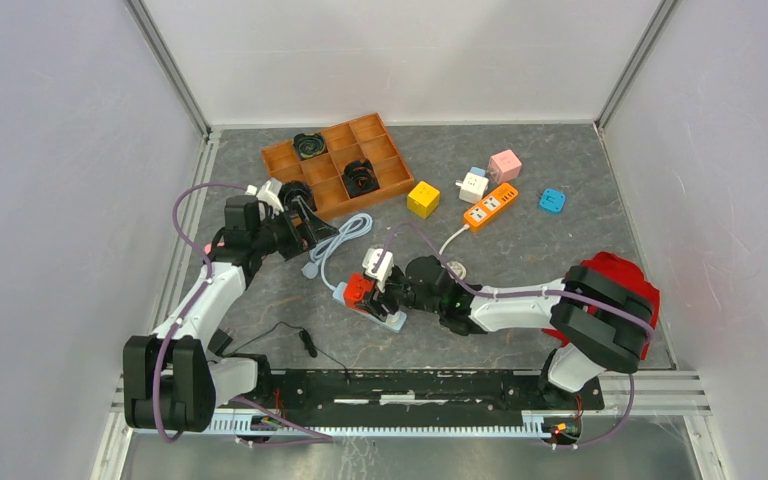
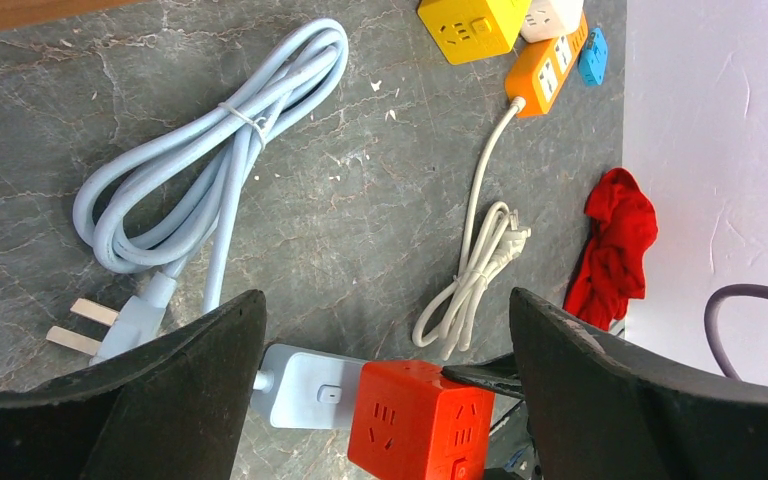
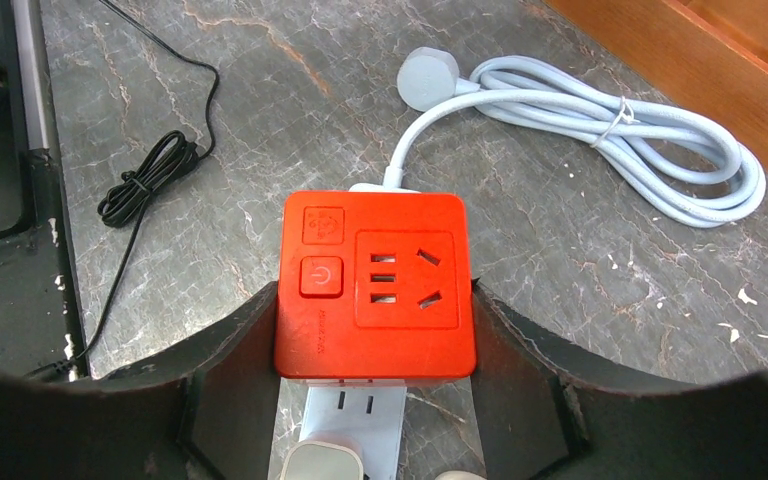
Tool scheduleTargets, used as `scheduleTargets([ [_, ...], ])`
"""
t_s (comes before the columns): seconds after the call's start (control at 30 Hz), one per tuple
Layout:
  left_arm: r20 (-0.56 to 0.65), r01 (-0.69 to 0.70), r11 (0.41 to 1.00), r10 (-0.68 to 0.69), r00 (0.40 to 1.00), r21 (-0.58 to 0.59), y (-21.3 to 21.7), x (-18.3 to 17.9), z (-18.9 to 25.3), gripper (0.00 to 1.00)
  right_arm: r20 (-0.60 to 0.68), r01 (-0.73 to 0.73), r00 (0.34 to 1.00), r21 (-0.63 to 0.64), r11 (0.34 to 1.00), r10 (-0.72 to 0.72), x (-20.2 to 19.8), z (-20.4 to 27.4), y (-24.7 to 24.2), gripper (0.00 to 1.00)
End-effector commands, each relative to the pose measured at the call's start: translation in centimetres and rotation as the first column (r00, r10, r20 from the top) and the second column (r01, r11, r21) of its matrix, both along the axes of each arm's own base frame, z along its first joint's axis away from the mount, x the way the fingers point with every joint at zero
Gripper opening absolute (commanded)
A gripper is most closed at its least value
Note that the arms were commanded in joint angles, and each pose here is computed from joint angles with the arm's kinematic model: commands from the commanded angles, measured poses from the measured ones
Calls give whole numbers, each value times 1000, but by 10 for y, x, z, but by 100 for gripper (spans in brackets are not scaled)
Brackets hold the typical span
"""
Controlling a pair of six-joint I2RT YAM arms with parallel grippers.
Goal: Insert the plug
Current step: Insert the plug into the socket.
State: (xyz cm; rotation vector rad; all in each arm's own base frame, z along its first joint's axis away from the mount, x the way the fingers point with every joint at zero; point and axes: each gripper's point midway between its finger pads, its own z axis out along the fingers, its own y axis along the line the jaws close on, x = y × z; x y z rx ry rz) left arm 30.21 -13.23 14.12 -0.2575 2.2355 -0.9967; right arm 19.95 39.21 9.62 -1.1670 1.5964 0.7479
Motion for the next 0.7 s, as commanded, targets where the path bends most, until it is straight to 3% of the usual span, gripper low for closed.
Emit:
scheduleTargets([
  [0.0, 15, 3, 999, -3, 1000, -40, -3, 1, 7, 95, -10, 36, 999, -82, 996, -37, -1, -26, -18, 31],
  [0.27, -26, -19, 1000, 18, 999, -11, 1, -4, -2, 90, -47, 111, 992, -141, 984, -118, 5, -40, -28, 31],
  [0.67, -148, 11, 998, -20, 989, -66, -7, -31, -26, 81, -125, 125, 980, -197, 972, -152, 2, -62, -28, 31],
])
